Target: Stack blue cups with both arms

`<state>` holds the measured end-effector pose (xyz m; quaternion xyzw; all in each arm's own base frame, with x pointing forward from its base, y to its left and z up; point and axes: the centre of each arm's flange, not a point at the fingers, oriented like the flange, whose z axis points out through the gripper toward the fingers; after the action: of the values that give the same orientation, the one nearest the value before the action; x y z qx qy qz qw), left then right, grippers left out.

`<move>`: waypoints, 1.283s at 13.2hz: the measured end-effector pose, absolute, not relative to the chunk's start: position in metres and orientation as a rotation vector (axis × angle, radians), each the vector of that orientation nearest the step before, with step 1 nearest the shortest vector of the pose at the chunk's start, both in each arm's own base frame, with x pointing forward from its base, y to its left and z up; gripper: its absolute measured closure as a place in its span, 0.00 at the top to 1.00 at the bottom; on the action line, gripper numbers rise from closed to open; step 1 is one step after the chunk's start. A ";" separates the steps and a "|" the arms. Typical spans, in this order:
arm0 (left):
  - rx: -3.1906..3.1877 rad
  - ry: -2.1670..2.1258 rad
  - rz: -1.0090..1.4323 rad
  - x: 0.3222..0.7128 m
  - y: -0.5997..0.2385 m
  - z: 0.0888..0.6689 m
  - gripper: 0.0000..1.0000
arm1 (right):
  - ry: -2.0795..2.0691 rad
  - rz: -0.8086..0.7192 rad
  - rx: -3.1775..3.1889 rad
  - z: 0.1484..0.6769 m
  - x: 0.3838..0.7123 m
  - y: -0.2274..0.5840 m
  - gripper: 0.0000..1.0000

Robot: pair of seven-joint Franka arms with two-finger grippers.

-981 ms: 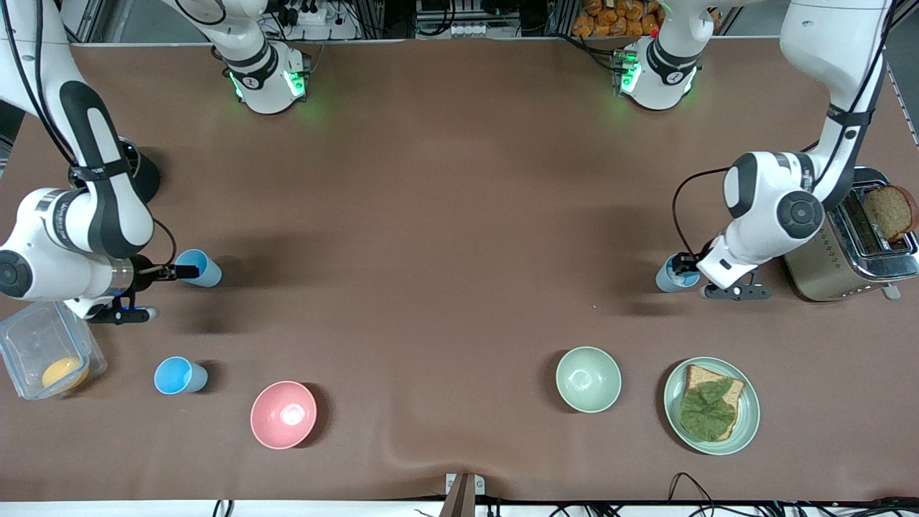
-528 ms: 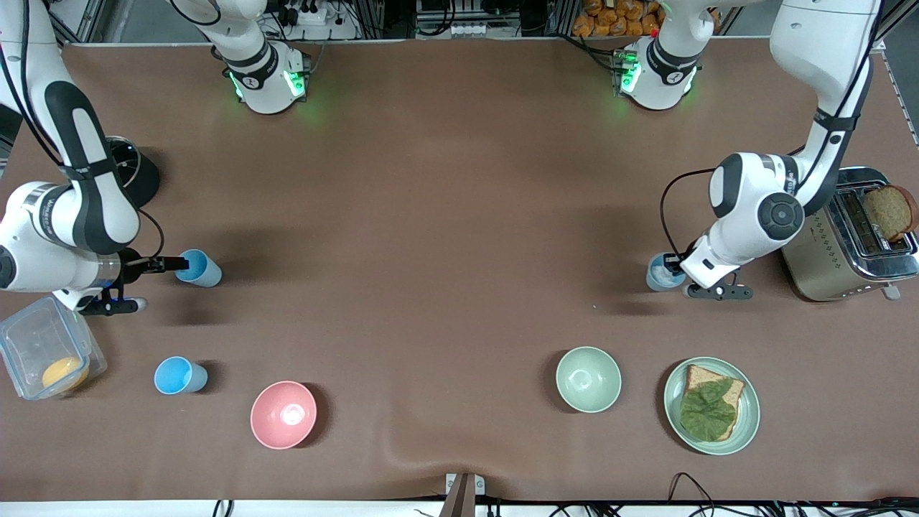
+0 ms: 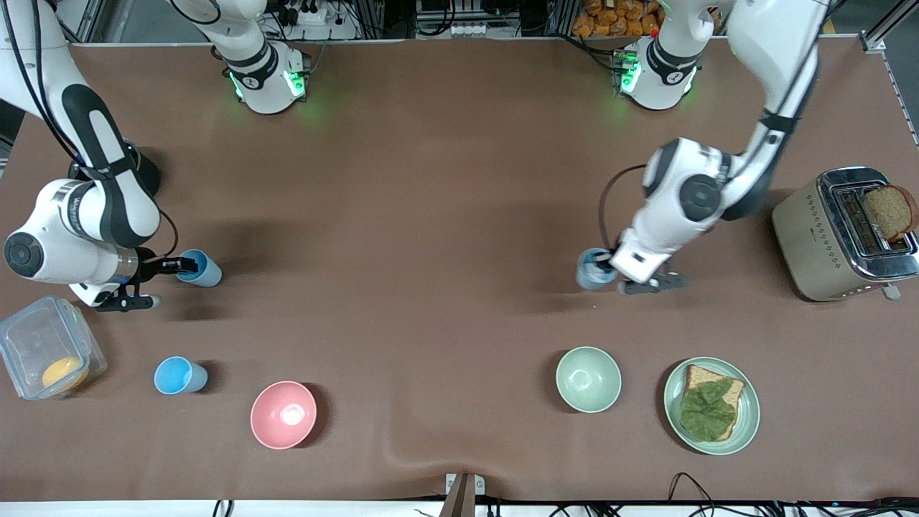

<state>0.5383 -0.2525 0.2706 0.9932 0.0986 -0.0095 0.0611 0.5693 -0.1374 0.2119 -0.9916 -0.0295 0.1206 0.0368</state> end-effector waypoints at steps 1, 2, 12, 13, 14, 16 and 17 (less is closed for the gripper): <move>2.982 0.358 -0.037 0.529 -0.291 0.273 0.04 | -0.111 0.365 -3.044 0.215 0.570 -0.136 0.45; 2.956 0.424 -0.047 0.518 -0.334 0.275 0.04 | -0.142 0.359 -3.042 0.219 0.570 -0.135 0.36; 2.908 0.540 -0.143 0.443 -0.535 0.219 0.07 | -0.263 0.491 -2.973 0.304 0.564 -0.070 0.03; 2.913 0.547 -0.137 0.444 -0.533 0.217 0.07 | -0.250 0.512 -2.966 0.319 0.564 -0.049 0.03; 2.912 0.551 -0.131 0.447 -0.532 0.218 0.13 | -0.230 0.530 -2.962 0.335 0.564 -0.023 0.03; 2.897 0.553 -0.111 0.454 -0.535 0.231 0.33 | -0.210 0.543 -2.935 0.358 0.562 0.027 0.03; 2.899 0.551 -0.102 0.458 -0.536 0.246 0.42 | -0.224 0.543 -2.912 0.367 0.560 0.051 0.03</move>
<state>0.4576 -0.5356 0.2464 0.9775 0.1858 -0.0344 0.0943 0.5602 0.0513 0.3665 -0.9767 -0.0752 0.1822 0.0853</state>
